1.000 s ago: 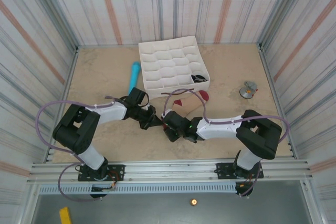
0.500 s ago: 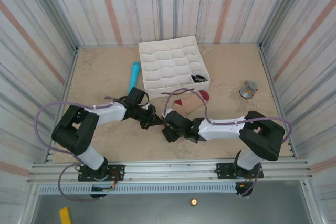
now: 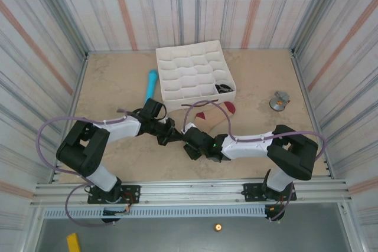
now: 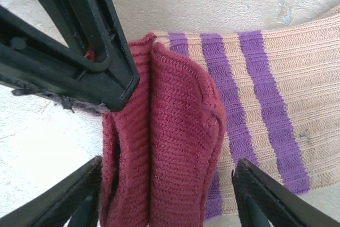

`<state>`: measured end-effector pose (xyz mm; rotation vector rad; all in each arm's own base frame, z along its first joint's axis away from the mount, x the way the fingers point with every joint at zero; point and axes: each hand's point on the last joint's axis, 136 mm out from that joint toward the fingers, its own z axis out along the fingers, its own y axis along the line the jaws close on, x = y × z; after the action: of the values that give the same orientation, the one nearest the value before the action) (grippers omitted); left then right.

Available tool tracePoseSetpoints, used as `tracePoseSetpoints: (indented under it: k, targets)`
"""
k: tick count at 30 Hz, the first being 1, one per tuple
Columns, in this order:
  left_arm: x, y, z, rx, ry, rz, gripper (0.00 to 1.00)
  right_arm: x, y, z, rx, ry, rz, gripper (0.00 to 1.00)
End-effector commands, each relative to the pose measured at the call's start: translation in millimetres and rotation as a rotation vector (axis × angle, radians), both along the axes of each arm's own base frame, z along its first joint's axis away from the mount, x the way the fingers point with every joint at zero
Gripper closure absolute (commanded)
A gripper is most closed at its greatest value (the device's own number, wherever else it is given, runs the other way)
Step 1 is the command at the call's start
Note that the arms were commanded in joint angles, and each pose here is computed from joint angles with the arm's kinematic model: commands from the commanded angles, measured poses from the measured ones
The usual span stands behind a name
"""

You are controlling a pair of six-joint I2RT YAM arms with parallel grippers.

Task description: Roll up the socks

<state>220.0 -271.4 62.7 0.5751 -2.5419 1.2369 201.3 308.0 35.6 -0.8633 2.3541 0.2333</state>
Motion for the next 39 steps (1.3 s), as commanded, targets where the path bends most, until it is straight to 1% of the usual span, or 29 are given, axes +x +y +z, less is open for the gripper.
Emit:
tracePoseSetpoints:
  k: [1,5,7,15,26,30,31,32,35,39]
  targets:
    - [-2.9,2.2,3.8,-0.015,-0.002,-0.002,1.0,0.2,3.4,3.7,0.017,-0.003,0.005,0.39]
    - [-4.2,4.5,1.0,0.001,-0.001,-0.004,1.0,-0.9,1.3,4.6,0.05,0.022,0.004,0.41]
    - [-4.2,4.9,0.7,0.005,-0.006,-0.005,1.0,-0.7,0.4,5.3,0.067,0.036,0.001,0.45]
    - [-3.0,4.8,-0.6,0.008,-0.007,-0.004,1.0,2.4,-5.8,7.8,0.119,0.074,-0.016,0.55]
    - [-2.0,4.9,-1.0,0.011,-0.009,-0.006,1.0,-1.9,-2.3,11.2,0.148,0.102,0.011,0.57]
    - [-1.2,3.9,-0.6,0.01,-0.01,-0.007,1.0,-1.9,-2.5,10.2,0.144,0.105,0.013,0.66]
    - [-0.5,3.8,0.1,0.009,-0.012,-0.007,1.0,-2.3,-2.8,9.2,0.142,0.109,0.013,0.7]
    - [0.3,3.7,0.4,0.009,-0.013,-0.006,1.0,-2.2,-3.0,8.9,0.142,0.11,0.012,0.73]
    - [0.3,3.2,0.5,0.009,-0.012,-0.006,1.0,-1.2,-4.1,6.5,0.136,0.113,0.005,0.76]
    - [0.6,2.3,1.2,0.004,-0.01,-0.01,1.0,0.1,-5.3,2.4,0.129,0.124,-0.003,0.84]
